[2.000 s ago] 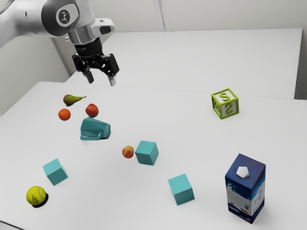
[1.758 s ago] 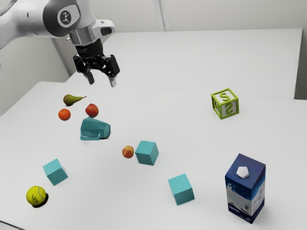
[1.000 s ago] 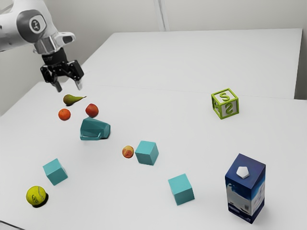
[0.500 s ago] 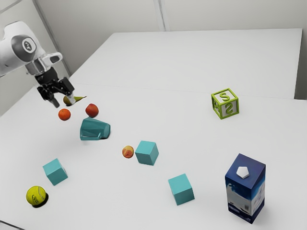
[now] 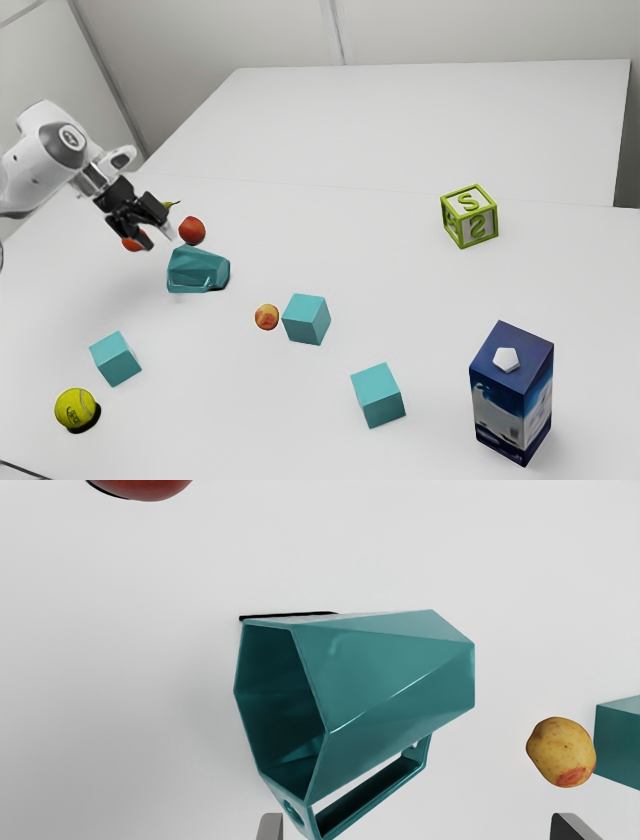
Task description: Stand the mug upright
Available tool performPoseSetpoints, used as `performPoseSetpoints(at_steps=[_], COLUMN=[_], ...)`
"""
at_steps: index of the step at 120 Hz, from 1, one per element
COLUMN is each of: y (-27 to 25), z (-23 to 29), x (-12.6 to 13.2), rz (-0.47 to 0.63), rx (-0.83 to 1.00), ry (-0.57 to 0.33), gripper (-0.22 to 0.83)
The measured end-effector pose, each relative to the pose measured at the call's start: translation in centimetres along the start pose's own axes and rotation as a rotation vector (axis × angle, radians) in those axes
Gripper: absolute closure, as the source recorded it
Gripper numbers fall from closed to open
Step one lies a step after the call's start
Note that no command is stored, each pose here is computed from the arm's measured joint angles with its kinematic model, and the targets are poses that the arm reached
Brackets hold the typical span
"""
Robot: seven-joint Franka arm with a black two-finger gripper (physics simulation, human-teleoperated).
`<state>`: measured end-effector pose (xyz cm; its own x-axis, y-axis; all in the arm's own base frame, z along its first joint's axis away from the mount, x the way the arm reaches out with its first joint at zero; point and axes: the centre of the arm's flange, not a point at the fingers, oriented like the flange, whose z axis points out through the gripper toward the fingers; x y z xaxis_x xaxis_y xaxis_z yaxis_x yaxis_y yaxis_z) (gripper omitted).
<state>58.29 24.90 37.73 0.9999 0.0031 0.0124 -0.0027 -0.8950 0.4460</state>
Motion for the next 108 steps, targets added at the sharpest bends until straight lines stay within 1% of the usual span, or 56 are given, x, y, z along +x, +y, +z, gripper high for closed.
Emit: performPoseSetpoints(at_steps=[32,58,108], y=[-2.1,-2.9,-4.3], z=[2.7,4.4,8.7], x=[0.7,1.1,-0.4], rz=[0.04,0.066,0.046], rx=[-0.094,-0.162,-0.338], ry=[0.07,0.116,0.212], gripper=[0.02,0.02,0.03])
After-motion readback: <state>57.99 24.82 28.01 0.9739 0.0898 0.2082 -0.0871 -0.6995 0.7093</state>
